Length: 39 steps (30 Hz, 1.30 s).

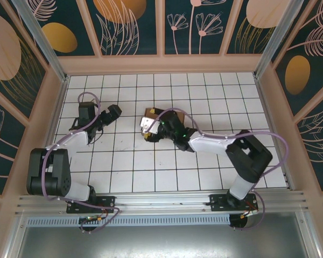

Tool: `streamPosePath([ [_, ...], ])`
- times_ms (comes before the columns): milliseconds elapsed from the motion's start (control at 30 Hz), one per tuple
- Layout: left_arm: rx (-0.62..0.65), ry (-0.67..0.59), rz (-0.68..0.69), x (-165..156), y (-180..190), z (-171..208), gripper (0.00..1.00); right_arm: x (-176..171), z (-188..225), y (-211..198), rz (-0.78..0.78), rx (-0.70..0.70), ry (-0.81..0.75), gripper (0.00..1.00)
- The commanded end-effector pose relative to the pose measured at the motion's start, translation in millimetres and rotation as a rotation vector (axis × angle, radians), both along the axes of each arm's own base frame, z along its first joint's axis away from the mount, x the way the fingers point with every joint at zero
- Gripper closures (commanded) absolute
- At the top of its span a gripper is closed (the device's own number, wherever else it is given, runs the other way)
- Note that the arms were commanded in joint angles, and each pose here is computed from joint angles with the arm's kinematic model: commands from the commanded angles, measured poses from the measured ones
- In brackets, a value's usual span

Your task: Fold the paper box

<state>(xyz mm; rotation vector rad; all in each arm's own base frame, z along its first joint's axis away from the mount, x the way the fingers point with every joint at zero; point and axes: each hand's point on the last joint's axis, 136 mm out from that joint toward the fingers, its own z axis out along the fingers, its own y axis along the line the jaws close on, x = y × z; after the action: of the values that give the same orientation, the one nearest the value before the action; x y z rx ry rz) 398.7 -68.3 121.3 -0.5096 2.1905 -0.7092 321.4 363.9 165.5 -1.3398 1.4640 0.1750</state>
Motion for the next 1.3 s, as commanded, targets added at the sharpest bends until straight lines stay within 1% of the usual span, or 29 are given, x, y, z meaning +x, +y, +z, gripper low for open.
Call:
streamPosePath([
  [0,0.163,-0.234,0.011,9,16,48,0.01,5,31,-26,-0.06,0.25,0.14,0.01],
  [67,0.298,-0.362,0.025,7,27,64,0.01,18,46,-55,-0.142,0.363,0.148,0.01],
  [133,0.395,-0.461,0.101,-3,45,74,0.01,30,57,-88,-0.228,0.46,0.153,0.01],
  [200,0.489,-0.521,0.169,-13,60,82,0.01,38,64,-120,-0.311,0.537,0.147,0.01],
  [267,0.59,-0.559,0.22,-25,74,85,0.01,48,66,-171,-0.442,0.607,0.111,0.01],
  [333,0.683,-0.595,0.233,-35,81,83,0.01,52,65,-216,-0.576,0.649,0.065,0.01],
  [367,0.716,-0.612,0.247,-39,84,81,0.01,54,59,-240,-0.654,0.645,0.039,0.01],
  [433,0.741,-0.624,0.252,-43,86,72,0.01,54,43,-277,-0.804,0.598,-0.002,0.01],
  [467,0.752,-0.602,0.24,-40,86,64,0.01,53,37,-294,-0.856,0.59,-0.021,0.01],
  [500,0.76,-0.58,0.229,-37,86,55,0.01,51,30,-308,-0.898,0.596,-0.025,0.01],
  [600,0.753,-0.551,0.221,-30,85,37,0.01,49,10,-348,-0.997,0.676,0.0,0.01],
  [667,0.737,-0.544,0.207,-25,83,30,0.01,47,-2,-364,-1.03,0.728,0.015,0.01],
  [733,0.713,-0.575,0.19,-22,77,32,0.01,46,-8,-373,-1.036,0.786,0.017,0.01],
  [833,0.71,-0.579,0.206,-22,80,19,0.01,49,-22,-379,-1.034,0.813,0.047,0.01],
  [933,0.691,-0.557,0.235,-21,89,14,0.01,53,-40,-376,-1.016,0.807,0.083,0.01],
  [1000,0.692,-0.552,0.259,-23,93,14,0.01,56,-44,-372,-1.008,0.782,0.087,0.01],
  [1067,0.696,-0.547,0.292,-25,98,15,0.01,56,-43,-371,-1.006,0.781,0.086,0.01],
  [1267,0.695,-0.55,0.294,-26,98,16,0.01,56,-44,-371,-1.01,0.779,0.089,0.01],
])
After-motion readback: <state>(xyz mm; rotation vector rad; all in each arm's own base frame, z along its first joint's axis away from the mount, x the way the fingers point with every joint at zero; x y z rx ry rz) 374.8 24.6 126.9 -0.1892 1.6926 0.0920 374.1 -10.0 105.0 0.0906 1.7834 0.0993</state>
